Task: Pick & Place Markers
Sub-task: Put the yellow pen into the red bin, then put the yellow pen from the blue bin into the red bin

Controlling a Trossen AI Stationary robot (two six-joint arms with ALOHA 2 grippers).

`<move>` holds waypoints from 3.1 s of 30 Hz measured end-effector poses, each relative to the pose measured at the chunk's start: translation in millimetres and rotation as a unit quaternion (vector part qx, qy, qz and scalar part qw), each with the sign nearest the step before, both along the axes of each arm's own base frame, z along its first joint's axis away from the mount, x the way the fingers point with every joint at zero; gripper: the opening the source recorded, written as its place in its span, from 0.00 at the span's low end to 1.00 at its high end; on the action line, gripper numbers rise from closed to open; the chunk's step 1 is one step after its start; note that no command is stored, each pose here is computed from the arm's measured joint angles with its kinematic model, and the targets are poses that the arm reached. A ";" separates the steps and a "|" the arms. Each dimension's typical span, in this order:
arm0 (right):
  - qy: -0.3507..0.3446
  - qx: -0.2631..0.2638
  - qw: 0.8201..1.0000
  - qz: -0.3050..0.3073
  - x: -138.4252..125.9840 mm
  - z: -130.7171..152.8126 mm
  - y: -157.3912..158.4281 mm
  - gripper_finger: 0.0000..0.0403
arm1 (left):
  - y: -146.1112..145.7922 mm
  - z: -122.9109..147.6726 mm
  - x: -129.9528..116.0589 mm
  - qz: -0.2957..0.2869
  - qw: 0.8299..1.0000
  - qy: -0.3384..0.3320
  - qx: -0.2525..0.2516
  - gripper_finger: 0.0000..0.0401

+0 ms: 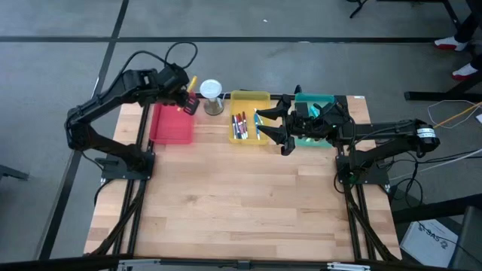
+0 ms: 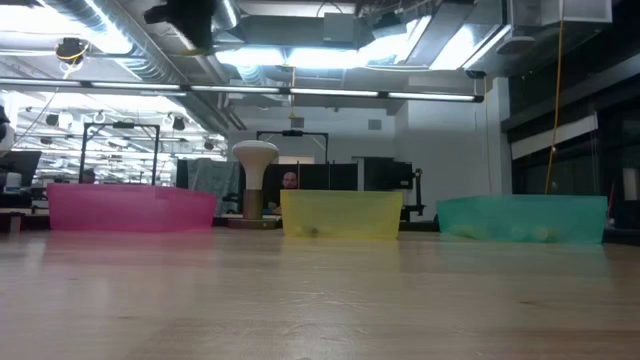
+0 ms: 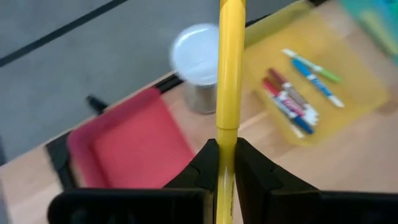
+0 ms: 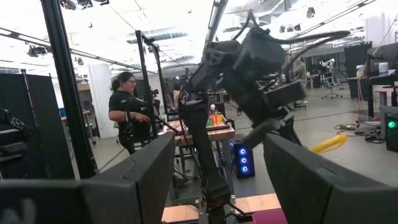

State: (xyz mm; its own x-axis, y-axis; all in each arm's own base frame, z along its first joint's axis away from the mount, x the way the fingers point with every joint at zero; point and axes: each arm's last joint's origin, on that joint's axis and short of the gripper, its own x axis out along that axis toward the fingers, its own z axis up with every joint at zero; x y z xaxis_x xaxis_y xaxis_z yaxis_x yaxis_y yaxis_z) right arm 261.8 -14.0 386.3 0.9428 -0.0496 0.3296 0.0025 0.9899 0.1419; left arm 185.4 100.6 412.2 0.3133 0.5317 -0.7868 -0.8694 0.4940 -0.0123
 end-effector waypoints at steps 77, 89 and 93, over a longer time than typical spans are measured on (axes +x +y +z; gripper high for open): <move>0.013 0.013 1.000 0.005 0.7 -2.6 0.0 0.60 | 70.4 -181.0 -39.7 0.139 0.970 0.014 -0.199 0.22; 0.014 -0.026 0.999 0.024 -14.0 5.8 2.6 0.60 | 58.8 -134.3 -3.9 0.029 0.990 -0.020 -0.134 0.22; 0.039 -0.031 0.998 0.023 -24.4 6.9 3.1 0.59 | 54.5 -121.1 6.6 0.002 0.993 -0.041 -0.111 0.22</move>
